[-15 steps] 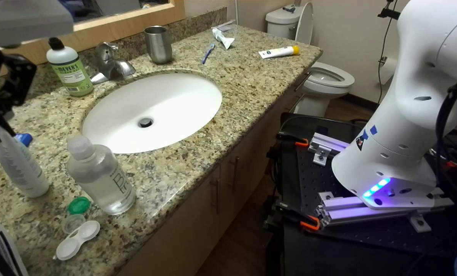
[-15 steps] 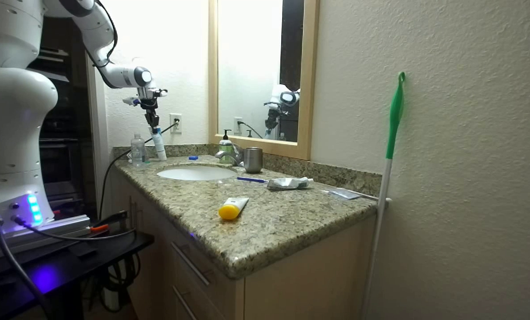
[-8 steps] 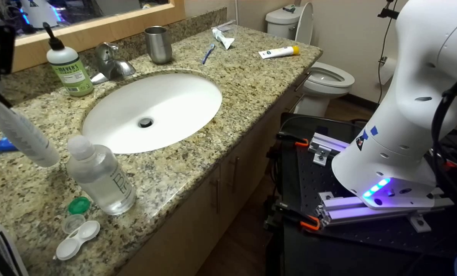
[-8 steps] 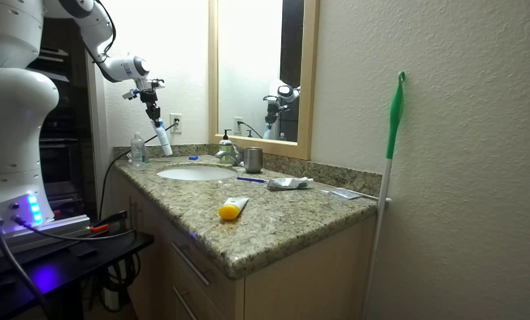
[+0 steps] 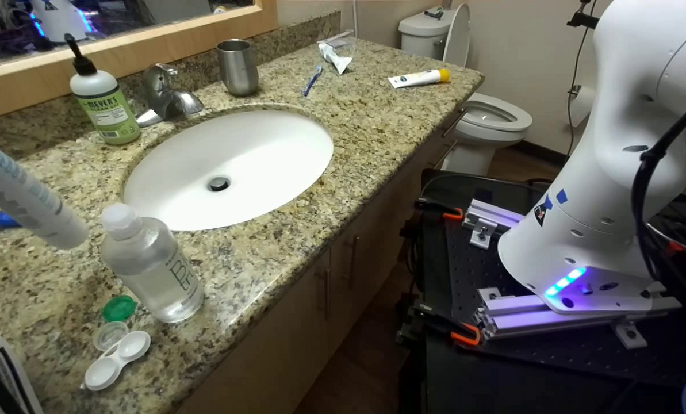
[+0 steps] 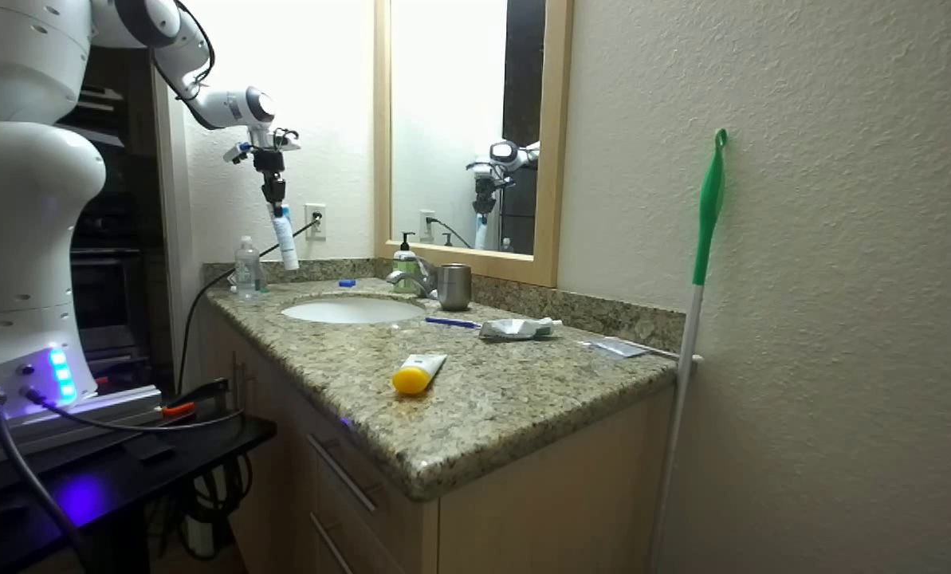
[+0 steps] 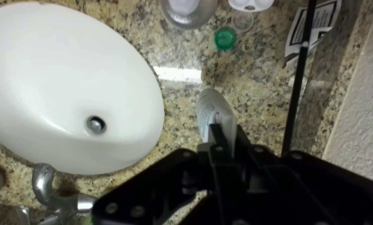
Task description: Move the white tube with a white lid to the left
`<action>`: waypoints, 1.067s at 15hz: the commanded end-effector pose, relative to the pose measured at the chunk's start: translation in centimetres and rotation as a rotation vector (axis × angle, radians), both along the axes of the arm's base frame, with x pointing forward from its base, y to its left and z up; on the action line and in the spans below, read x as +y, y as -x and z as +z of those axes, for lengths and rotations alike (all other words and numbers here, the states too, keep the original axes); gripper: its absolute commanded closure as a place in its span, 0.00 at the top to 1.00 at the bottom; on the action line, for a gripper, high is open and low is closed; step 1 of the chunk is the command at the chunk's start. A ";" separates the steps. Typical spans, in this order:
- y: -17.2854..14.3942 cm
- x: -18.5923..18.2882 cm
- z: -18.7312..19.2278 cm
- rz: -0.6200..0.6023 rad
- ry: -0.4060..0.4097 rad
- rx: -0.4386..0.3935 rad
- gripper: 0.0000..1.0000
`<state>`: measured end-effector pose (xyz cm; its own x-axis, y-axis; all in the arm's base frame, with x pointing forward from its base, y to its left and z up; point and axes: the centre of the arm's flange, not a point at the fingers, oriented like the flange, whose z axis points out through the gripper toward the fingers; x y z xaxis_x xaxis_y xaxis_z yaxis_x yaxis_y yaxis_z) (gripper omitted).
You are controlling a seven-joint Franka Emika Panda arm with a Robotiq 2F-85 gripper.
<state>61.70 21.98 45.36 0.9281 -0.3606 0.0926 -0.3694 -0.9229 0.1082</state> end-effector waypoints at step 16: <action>-6.8 -1.2 -4.8 -0.277 -0.193 -0.015 0.03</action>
<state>66.51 21.16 40.01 0.8287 -0.5593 0.0199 -0.5591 -0.8290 -0.0150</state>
